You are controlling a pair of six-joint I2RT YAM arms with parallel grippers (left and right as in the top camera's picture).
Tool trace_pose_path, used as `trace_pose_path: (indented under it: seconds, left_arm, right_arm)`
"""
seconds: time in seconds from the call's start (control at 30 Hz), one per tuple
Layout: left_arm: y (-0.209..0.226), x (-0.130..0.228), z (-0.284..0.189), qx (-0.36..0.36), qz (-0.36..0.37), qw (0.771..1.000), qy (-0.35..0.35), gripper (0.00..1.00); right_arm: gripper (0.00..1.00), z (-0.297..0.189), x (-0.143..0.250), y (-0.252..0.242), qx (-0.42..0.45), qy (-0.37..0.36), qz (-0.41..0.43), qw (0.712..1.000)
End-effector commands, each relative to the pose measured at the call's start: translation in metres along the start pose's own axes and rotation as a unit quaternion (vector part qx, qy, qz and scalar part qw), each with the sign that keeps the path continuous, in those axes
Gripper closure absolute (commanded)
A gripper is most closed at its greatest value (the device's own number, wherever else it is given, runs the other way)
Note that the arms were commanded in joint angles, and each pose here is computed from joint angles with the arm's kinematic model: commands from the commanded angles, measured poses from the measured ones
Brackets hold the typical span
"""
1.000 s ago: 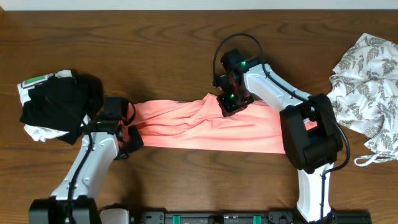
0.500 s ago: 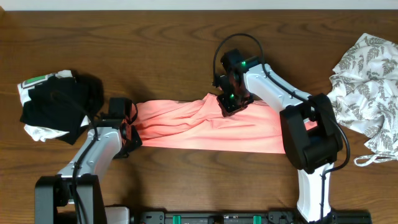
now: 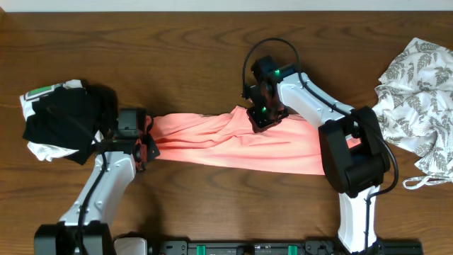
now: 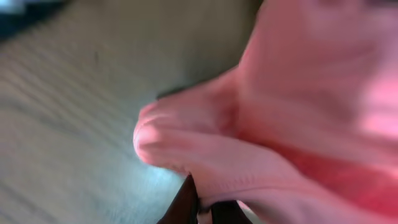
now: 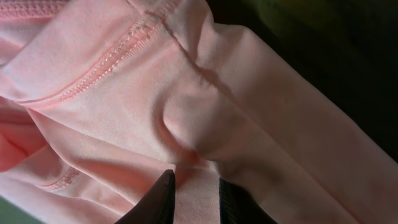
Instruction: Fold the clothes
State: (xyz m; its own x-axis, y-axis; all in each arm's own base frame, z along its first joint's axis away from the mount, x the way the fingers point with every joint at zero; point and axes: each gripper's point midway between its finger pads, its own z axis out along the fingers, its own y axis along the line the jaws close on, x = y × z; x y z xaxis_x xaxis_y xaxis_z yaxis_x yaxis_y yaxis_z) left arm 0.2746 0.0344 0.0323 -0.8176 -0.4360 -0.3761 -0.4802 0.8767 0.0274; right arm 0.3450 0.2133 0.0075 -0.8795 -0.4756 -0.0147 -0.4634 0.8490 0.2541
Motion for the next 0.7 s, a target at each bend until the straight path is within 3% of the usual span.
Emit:
trace_pose_path:
  seconds: [0.0,0.47,0.57,0.67]
  left_arm:
    - [-0.001,-0.015,-0.002,-0.001,-0.009,1.0,-0.029,0.94]
    - [-0.007,-0.004,0.044,-0.019,0.0,1.0,0.008,0.93]
    - [-0.007,-0.004,0.044,-0.019,0.001,1.0,0.008,0.74]
    - [-0.007,-0.004,0.043,-0.019,0.0,1.0,0.008,0.71]
  right_arm:
    - [0.77,-0.001,-0.002,-0.006,0.0,-0.004,0.002,1.0]
    - [0.77,-0.001,0.001,-0.005,0.0,0.003,0.004,1.0]
    - [0.77,-0.001,0.002,-0.005,0.0,0.004,0.004,1.0]
    - [0.77,-0.001,0.003,-0.005,-0.001,0.007,0.005,1.0]
